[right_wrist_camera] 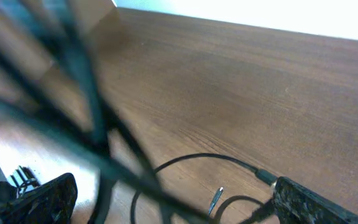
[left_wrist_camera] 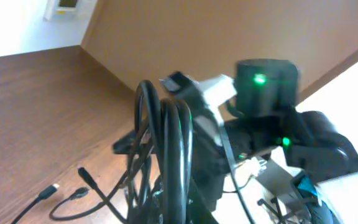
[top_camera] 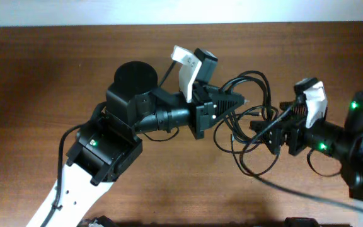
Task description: Untangle cables
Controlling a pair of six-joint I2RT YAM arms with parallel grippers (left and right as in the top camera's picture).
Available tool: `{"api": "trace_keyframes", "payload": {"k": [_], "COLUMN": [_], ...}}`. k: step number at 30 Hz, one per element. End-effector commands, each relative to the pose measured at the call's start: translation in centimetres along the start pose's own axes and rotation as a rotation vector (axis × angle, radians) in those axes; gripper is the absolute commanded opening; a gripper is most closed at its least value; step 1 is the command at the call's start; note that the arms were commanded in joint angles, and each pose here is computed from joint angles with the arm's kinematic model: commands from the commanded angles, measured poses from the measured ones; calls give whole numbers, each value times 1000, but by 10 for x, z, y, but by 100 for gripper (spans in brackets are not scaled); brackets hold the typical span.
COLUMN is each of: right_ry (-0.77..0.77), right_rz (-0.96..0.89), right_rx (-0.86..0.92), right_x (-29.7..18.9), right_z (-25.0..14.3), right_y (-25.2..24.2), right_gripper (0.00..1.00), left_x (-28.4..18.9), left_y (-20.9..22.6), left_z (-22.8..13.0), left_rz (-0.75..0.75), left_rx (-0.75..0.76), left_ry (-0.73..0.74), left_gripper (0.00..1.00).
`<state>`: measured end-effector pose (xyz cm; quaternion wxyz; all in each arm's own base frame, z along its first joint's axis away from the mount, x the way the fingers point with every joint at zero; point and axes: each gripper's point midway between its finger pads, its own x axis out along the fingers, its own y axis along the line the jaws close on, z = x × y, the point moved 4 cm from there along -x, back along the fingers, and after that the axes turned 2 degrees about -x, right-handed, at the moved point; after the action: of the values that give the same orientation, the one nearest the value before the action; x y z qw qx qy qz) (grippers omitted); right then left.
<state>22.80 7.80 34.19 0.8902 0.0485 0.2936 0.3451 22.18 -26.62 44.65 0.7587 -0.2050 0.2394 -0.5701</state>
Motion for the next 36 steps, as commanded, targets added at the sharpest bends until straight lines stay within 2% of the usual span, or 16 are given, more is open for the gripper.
{"api": "trace_keyframes", "payload": {"k": [1, 5, 14, 18, 22, 26, 32, 33, 34, 36], "right_ry": [55, 173, 284, 281, 261, 244, 250, 250, 250, 250], "right_rz": [-52, -236, -435, -450, -526, -547, -560, -560, -560, -560], "right_rx": [46, 94, 116, 130, 232, 305, 308, 308, 308, 308], "right_x": [14, 30, 29, 26, 7, -7, -9, -9, -9, -9], "right_z": [-3, -18, -35, -35, -41, -47, -48, -48, -48, -48], "right_y": [-21, -64, -97, -101, -122, -133, -135, -135, -135, -135], "right_gripper": [99, 99, 99, 99, 99, 99, 99, 99, 99, 99], "left_x": [-3, -8, -43, -73, -100, -105, -110, -112, -119, -127], "left_y": [-13, -21, -25, -26, -21, -13, -7, -4, 11, 34], "left_z": [6, 11, 31, 43, 54, 54, 57, 57, 57, 53], "left_rz": [-39, -56, -35, 17, 92, 126, 156, 170, 254, 391], "left_rx": [49, 74, 126, 157, 180, 163, 156, 152, 176, 123], "left_ry": [-15, -40, -133, -206, -278, -282, -295, -299, -304, -309], "left_gripper": [0, 0, 0, 0, 0, 0, 0, 0, 0, 0]}}
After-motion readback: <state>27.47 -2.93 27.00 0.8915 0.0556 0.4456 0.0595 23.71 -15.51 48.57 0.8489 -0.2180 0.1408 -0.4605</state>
